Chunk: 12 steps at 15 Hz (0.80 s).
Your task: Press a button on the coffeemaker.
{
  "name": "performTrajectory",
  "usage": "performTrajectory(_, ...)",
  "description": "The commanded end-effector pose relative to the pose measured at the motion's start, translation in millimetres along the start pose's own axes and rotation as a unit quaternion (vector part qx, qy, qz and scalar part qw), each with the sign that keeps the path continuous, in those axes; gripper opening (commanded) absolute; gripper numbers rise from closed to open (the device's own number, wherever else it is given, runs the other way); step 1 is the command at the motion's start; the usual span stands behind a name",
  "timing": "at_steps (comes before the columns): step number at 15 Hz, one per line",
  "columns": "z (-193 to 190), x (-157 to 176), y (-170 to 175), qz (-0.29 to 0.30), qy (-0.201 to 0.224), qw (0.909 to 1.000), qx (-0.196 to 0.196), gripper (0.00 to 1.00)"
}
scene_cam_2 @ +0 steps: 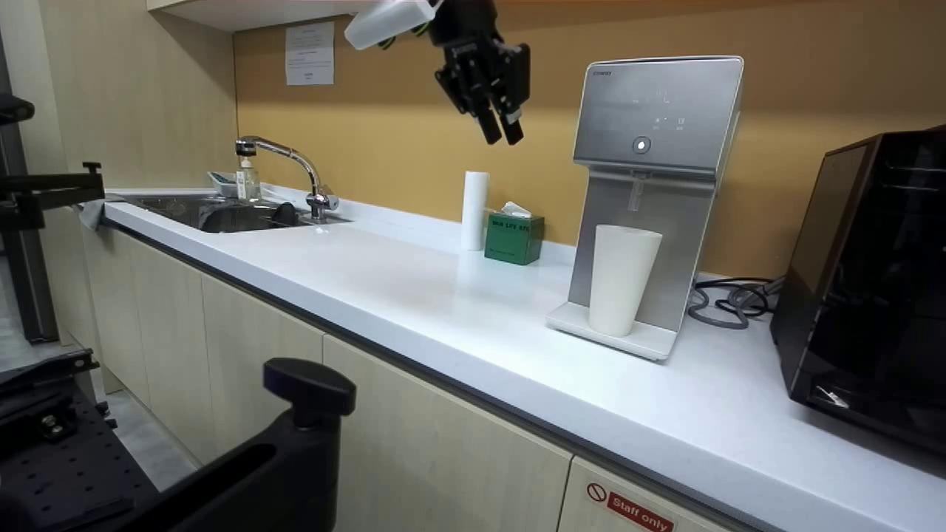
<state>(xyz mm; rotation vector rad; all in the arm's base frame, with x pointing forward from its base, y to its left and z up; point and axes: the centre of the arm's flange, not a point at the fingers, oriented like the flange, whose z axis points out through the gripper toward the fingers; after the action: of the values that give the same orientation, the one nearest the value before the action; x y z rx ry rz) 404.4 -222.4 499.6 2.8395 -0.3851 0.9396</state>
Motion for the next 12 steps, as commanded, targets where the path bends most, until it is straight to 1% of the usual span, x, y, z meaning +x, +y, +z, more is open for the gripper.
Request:
performTrajectory(1, 1, 7, 6, 0.015, 0.004, 0.9999, -0.002, 0.08)
performTrajectory(2, 2, 11, 10, 0.016, 0.004, 0.9999, -0.004, 0.25)
performTrajectory(4, 5, 8, 9, 0.014, 0.0, 0.9999, -0.004, 0.12)
performTrajectory(5, 5, 8, 7, 0.013, 0.0, 0.9999, -0.003, 0.08)
performTrajectory(6, 5, 8, 7, 0.013, -0.001, 0.9999, -0.003, 0.02)
performTrajectory(9, 6, 18, 22, 0.045, 0.016, 0.9987, -0.015, 0.0)
performTrajectory(12, 7, 34, 50, 0.086, 0.062, 0.9939, -0.028, 0.0)
